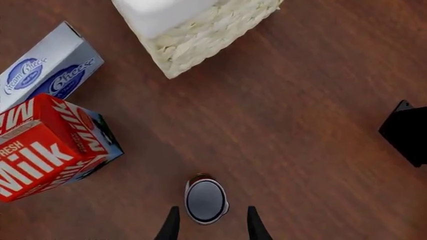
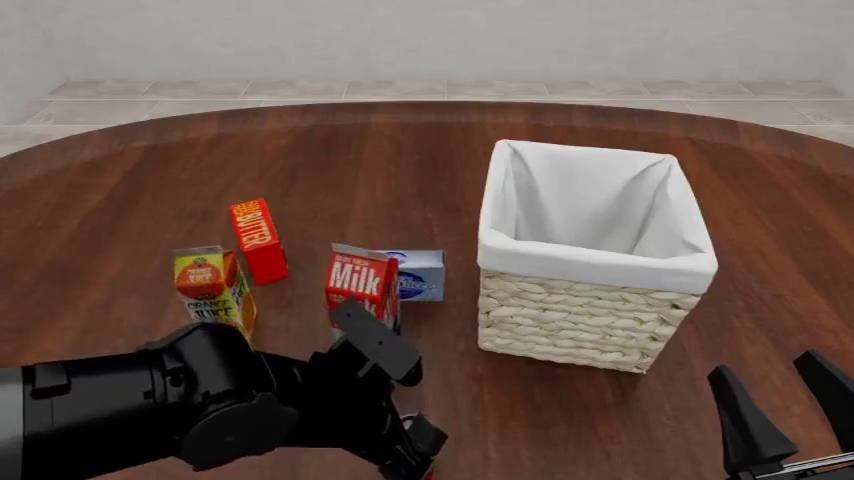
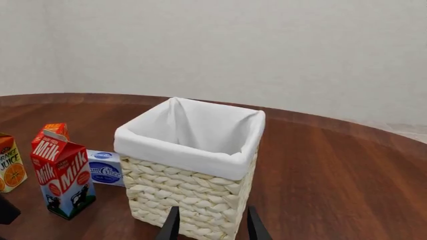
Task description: Pick up the alphabet soup and the tomato sauce, and put them in the basket.
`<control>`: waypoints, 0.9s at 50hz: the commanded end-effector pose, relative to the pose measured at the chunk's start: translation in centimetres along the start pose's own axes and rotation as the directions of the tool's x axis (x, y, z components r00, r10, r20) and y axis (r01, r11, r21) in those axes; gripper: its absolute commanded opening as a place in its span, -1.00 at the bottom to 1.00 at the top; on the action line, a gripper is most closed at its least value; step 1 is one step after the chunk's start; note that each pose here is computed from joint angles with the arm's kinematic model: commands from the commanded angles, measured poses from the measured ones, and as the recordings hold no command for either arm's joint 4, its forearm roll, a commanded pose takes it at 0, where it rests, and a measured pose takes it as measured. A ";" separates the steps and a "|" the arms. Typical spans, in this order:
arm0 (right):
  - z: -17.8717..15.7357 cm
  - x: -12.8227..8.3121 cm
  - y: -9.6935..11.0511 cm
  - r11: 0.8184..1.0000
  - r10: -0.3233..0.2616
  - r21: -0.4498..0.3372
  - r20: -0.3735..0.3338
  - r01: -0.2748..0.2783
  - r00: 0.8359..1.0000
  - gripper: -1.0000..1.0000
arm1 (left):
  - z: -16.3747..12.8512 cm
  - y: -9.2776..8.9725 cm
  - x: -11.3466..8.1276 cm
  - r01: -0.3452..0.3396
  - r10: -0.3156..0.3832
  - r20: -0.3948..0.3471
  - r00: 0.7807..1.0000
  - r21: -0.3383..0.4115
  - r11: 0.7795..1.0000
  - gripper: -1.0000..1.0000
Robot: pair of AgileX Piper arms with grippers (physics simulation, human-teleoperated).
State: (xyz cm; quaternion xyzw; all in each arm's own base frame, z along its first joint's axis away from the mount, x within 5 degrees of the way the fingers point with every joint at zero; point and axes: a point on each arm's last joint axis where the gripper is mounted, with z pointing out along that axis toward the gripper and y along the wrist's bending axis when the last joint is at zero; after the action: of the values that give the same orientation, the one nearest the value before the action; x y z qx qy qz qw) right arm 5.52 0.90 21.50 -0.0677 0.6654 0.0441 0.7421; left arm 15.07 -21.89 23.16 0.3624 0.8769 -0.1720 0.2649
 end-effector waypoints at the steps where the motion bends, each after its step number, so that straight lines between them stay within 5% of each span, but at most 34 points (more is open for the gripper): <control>1: 0.0 0.0 0.0 1.000 -0.001 -0.002 0.000 0.001 1.000 1.00 | 0.1 0.4 0.2 0.006 -0.007 -0.005 1.000 -0.009 1.000 1.00; 45: 0.0 0.0 0.0 1.000 0.000 -0.001 0.001 0.000 1.000 1.00 | 1.7 0.7 1.8 0.040 -0.040 -0.017 0.999 -0.011 0.999 1.00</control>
State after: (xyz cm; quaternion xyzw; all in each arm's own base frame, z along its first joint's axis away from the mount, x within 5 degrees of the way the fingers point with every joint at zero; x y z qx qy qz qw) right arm 5.52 0.90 21.51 -0.0680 0.6651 0.0448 0.7423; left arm 15.02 -21.37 21.20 0.3483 0.8851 -0.1700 0.2577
